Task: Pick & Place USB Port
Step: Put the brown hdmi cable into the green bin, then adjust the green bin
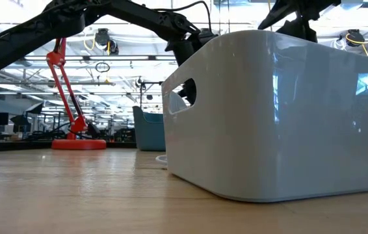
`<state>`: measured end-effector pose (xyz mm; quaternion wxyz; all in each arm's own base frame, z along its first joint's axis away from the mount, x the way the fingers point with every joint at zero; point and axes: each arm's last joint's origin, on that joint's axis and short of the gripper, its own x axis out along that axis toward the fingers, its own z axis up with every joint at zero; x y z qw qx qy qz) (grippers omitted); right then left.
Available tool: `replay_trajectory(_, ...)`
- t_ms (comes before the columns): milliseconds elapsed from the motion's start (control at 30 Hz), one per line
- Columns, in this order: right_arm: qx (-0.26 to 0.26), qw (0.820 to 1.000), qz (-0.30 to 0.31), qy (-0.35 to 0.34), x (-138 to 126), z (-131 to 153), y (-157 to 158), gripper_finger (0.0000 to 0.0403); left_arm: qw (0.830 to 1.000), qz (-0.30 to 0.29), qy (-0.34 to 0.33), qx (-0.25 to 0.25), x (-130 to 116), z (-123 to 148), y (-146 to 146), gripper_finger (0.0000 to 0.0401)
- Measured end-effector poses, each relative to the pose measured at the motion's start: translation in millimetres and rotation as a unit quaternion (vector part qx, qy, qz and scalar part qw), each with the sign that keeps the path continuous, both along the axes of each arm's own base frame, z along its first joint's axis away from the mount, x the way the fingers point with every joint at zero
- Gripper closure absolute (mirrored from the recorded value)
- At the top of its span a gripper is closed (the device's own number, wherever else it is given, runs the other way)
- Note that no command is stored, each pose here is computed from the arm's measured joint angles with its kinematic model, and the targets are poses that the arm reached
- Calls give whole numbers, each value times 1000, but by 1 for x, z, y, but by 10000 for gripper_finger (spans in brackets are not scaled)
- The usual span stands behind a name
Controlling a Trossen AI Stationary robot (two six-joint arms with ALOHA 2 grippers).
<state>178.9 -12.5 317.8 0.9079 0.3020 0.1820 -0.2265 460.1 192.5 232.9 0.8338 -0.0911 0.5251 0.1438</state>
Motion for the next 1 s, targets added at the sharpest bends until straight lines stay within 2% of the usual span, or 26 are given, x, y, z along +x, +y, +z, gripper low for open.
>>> replay_trajectory(67, 0, 1000, 0, 0, 0, 0, 0, 232, 1000, 3, -4, 0, 1, 0, 0, 357)
replay_trajectory(267, 1, 1000, 0, 0, 0, 0, 0, 232, 1000, 1, -1, 0, 0, 0, 0, 254)
replay_trajectory(433, 1, 1000, 0, 0, 0, 0, 0, 232, 1000, 5, 15, 4, -2, -1, -1, 203)
replay_trajectory(600, 1, 1000, 0, 0, 0, 0, 0, 232, 998, 3, 51, 22, -8, 3, -1, 194)
replay_trajectory(767, 1, 1000, 0, 0, 0, 0, 0, 232, 998, 0, 47, 42, -11, 28, 0, 193)
replay_trajectory(900, 1, 1000, 1, 0, 0, 0, 0, 232, 998, 10, -4, 62, -17, 57, -2, 193)
replay_trajectory(1000, 1, 1000, 0, -1, 0, 0, 0, 232, 997, 16, -51, 57, -23, 83, -8, 192)
